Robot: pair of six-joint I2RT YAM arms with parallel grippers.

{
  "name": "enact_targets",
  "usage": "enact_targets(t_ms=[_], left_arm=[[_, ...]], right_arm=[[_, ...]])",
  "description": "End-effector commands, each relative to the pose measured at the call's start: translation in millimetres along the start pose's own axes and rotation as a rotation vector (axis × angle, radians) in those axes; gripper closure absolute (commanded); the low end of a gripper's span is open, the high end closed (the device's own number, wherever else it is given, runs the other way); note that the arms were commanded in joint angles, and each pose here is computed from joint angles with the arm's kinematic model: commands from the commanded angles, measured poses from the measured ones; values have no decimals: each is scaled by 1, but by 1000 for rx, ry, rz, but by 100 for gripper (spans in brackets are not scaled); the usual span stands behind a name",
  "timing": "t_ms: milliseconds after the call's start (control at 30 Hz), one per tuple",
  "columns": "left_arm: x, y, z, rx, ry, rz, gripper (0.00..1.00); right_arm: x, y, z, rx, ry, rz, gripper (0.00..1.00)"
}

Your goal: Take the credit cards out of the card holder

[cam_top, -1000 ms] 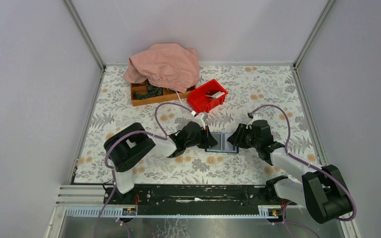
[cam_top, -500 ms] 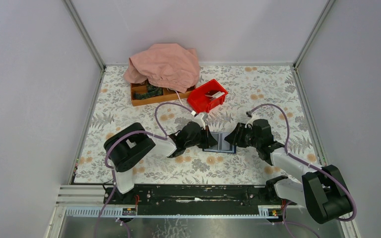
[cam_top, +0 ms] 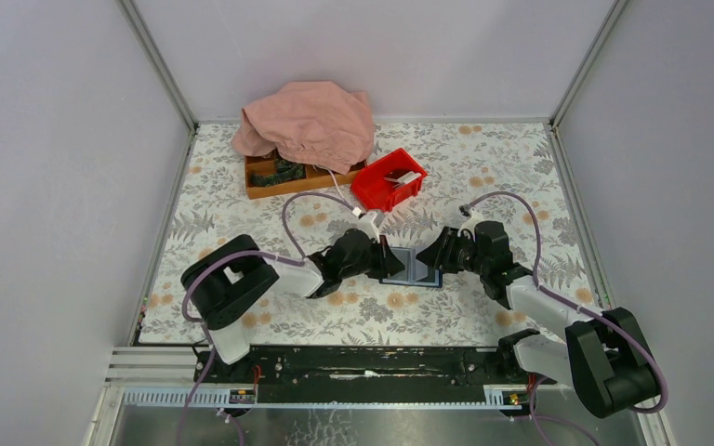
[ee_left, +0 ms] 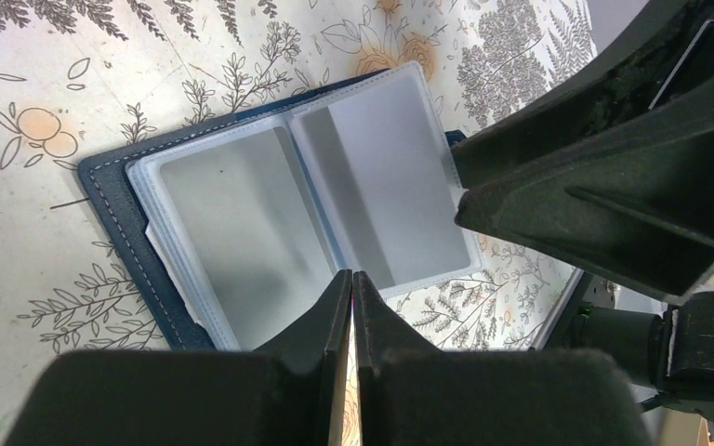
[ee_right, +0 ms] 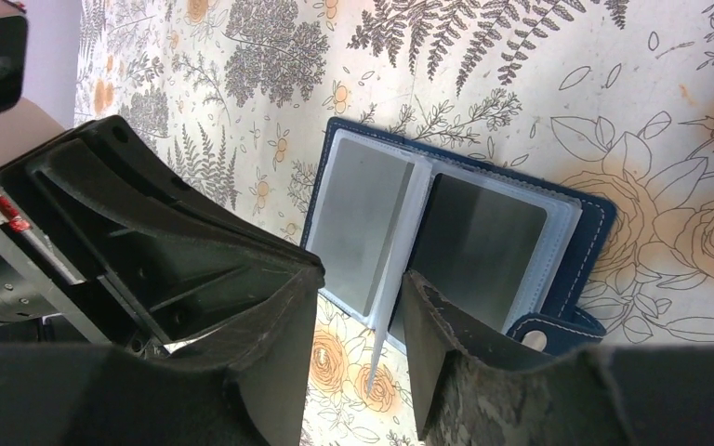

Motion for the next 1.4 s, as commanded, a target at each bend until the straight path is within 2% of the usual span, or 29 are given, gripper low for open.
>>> enact_targets(t_ms=[0, 367, 633, 867, 1000, 1133, 1367], left_arm=[[-10, -9, 8, 27, -53, -25, 91], [-34, -15, 17, 48, -110, -20, 90], [-43, -8, 20, 58, -143, 15, 88], [-38, -4, 18, 55, -133, 14, 88], [-30, -10, 12, 45, -90, -39, 89], [-26, -21, 9, 48, -48, -108, 100], [-28, -40, 10, 15, -4, -258, 100]], right_arm=[[3, 18, 27, -42, -65, 79, 54], [24, 44, 28, -101, -25, 111, 53], [37, 50, 20, -88, 6, 151, 48], [28, 33, 22, -98, -20, -2, 49], [28, 19, 8, -67, 18, -52, 50], [29, 12, -7, -43, 48, -55, 50], [27, 7, -12, -35, 46, -68, 50]])
Point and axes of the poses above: each gripper's point midway between its finger pads, its own x axis out along the fingers, its own y axis along the line the jaws close on, z = x × y, the point moved 5 cm from there along -x, back along the fingers, and after that the axes turned 11 degrees about -x, right-handed, at the moved point
